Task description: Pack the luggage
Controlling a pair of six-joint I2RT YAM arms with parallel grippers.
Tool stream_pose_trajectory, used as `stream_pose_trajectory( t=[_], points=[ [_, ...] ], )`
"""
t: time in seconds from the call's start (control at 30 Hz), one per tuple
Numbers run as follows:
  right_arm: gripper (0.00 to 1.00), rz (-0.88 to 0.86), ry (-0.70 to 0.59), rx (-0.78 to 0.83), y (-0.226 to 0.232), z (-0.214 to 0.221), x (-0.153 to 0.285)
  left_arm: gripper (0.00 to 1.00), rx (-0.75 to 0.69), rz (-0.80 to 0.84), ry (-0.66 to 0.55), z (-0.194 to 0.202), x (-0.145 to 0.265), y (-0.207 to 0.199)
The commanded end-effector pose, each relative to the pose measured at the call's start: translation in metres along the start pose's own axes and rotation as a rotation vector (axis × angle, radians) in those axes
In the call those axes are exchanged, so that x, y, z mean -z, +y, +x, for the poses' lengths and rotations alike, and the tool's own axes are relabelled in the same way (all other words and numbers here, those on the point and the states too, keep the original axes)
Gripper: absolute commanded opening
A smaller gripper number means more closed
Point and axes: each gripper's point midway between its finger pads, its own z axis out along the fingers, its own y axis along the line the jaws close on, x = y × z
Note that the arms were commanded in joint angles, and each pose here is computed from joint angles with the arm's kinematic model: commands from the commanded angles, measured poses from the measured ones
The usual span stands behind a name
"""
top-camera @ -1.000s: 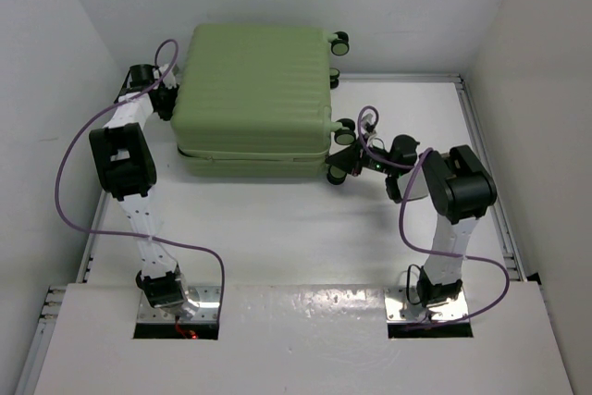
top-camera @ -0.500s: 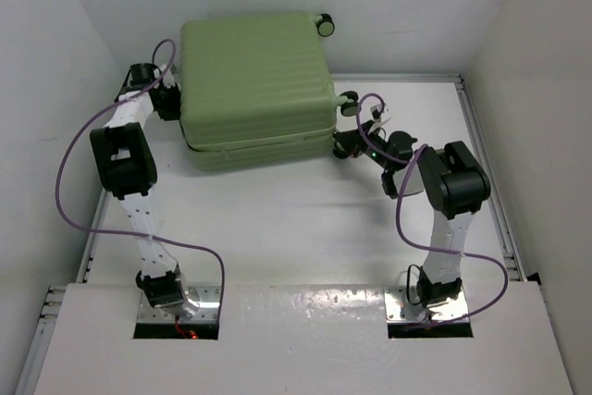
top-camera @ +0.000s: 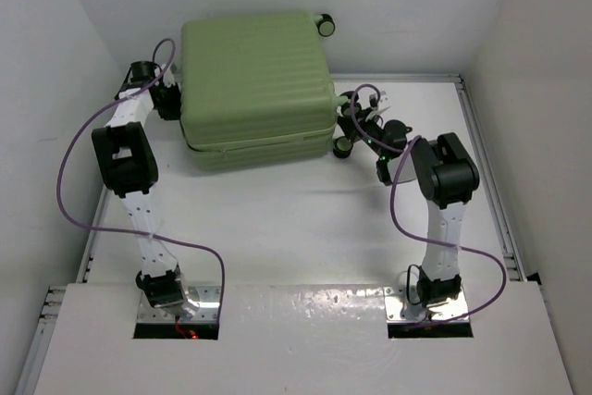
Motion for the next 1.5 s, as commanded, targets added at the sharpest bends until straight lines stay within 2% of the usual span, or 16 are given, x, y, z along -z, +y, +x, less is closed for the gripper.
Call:
stream_pose_trajectory(
  t=[0.0, 0.37, 0.47, 0.53, 0.7, 0.8, 0.83, 0.9, 0.97, 1.0, 1.07, 1.1, 1.13, 1.17, 1.2, 1.47],
  points=[
    [0.00, 0.157, -0.287, 0.079, -0.060, -0.074, -0.005, 0.00, -0.043, 0.008, 0.242, 0.086, -0.046, 0.021],
    [0.00, 0.141, -0.307, -0.192, -0.090, -0.062, -0.069, 0.00, -0.155, 0.129, 0.135, 0.040, -0.032, -0.010],
    [0.00, 0.109, -0.366, -0.215, -0.096, -0.088, -0.105, 0.00, -0.208, 0.171, 0.119, 0.034, -0.027, -0.030],
    [0.00, 0.149, -0.281, -0.273, -0.112, -0.046, -0.119, 0.00, -0.265, 0.177, 0.079, 0.021, -0.020, -0.039],
    [0.00, 0.086, -0.320, -0.292, -0.112, -0.071, -0.176, 0.00, -0.278, 0.207, 0.032, 0.009, -0.019, -0.056],
    [0.00, 0.087, -0.250, -0.312, -0.112, -0.038, -0.190, 0.00, -0.287, 0.224, 0.017, 0.003, -0.014, -0.068],
    [0.01, 0.081, -0.230, -0.337, -0.107, -0.031, -0.191, 0.03, -0.294, 0.242, 0.019, 0.004, -0.015, -0.075],
    [0.15, 0.066, -0.159, -0.368, -0.094, -0.014, -0.176, 0.45, -0.304, 0.269, 0.012, 0.002, -0.011, -0.085],
    [0.36, 0.037, -0.102, -0.413, -0.081, 0.003, -0.154, 0.63, -0.294, 0.268, -0.016, -0.005, -0.007, -0.088],
    [0.39, -0.017, -0.094, -0.407, -0.068, -0.018, -0.145, 0.72, -0.285, 0.268, -0.035, -0.010, -0.005, -0.090],
    [0.41, -0.037, -0.015, -0.458, -0.049, -0.002, -0.114, 0.75, -0.278, 0.281, -0.105, -0.024, 0.004, -0.098],
    [0.38, -0.124, -0.024, -0.433, -0.023, -0.041, -0.105, 0.88, -0.276, 0.291, -0.125, -0.029, 0.007, -0.102],
    [0.38, -0.140, 0.009, -0.460, -0.016, -0.037, -0.096, 0.99, -0.274, 0.304, -0.140, -0.031, 0.010, -0.105],
    [0.36, -0.132, 0.082, -0.499, -0.009, -0.011, -0.078, 1.00, -0.262, 0.328, -0.188, -0.041, 0.014, -0.112],
    [0.36, -0.198, 0.099, -0.487, 0.012, -0.032, -0.071, 1.00, -0.254, 0.368, -0.205, -0.041, 0.022, -0.121],
    [0.32, -0.370, 0.463, -0.791, 0.102, 0.009, -0.026, 1.00, -0.151, 0.383, -0.393, -0.077, 0.076, -0.139]
  ],
)
